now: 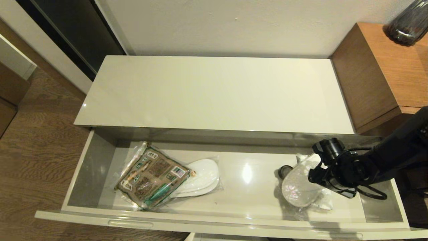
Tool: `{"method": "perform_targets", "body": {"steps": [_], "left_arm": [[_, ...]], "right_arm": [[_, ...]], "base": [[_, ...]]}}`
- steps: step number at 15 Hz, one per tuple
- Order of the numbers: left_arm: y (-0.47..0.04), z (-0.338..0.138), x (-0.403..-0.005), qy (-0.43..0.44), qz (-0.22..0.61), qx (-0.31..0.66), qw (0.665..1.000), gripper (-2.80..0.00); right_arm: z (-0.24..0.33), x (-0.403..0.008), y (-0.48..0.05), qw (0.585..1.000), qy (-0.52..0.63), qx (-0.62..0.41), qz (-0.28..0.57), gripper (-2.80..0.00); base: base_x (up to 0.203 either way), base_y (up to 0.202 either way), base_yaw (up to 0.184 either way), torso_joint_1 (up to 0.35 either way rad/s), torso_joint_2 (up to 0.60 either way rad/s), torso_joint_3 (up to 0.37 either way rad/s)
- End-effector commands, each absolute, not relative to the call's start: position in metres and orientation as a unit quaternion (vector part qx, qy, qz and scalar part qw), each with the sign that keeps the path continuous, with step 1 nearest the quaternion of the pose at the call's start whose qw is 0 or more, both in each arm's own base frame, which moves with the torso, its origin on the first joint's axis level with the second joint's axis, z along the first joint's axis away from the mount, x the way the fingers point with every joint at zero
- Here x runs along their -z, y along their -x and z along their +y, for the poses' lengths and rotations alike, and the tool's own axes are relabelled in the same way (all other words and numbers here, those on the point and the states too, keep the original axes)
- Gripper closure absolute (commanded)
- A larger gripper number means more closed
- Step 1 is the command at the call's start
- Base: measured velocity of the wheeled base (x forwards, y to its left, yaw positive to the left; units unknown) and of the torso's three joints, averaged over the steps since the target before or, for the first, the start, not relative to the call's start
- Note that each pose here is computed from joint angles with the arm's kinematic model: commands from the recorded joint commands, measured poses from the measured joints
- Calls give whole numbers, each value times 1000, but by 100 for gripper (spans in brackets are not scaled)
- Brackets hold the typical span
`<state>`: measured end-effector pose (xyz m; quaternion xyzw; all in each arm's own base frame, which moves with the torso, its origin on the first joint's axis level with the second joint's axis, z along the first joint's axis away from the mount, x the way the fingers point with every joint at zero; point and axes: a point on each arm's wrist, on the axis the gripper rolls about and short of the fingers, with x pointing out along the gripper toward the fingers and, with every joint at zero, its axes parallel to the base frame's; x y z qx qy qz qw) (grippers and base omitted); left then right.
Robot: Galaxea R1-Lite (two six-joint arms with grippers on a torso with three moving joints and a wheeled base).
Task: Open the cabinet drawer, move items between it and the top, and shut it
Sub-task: Take out the disposable slippers from the drawer
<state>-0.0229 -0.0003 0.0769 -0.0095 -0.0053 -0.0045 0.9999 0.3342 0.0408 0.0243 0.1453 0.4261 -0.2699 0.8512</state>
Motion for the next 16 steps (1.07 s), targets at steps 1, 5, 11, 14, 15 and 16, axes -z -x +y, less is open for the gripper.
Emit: {"method": "perform_targets", "body": {"steps": [1,5,11,14,15,16], "left_arm": [[23,0,-77,10,-5,4,1000,0],[23,0,-77,10,-5,4,1000,0],[23,0,-77,10,-5,4,1000,0],[23,0,-77,10,-5,4,1000,0],[23,0,-77,10,-5,4,1000,0],[23,0,-77,10,-5,4,1000,0]], "right_arm": [[37,-4,-344,841,-143,280,440,-280],[33,9,-354,839,-142,282,443,-280],[34,27,-365,846,-125,271,441,-280],[34,26,-362,846,-122,271,443,0],[34,21,-363,849,-125,271,436,0],[34,19,-363,851,-126,270,433,0]], "base": [[0,0,0,0,0,0],[0,0,0,0,0,0],[0,0,0,0,0,0],[0,0,0,0,0,0],[0,0,0,0,0,0],[0,0,0,0,0,0]]}}
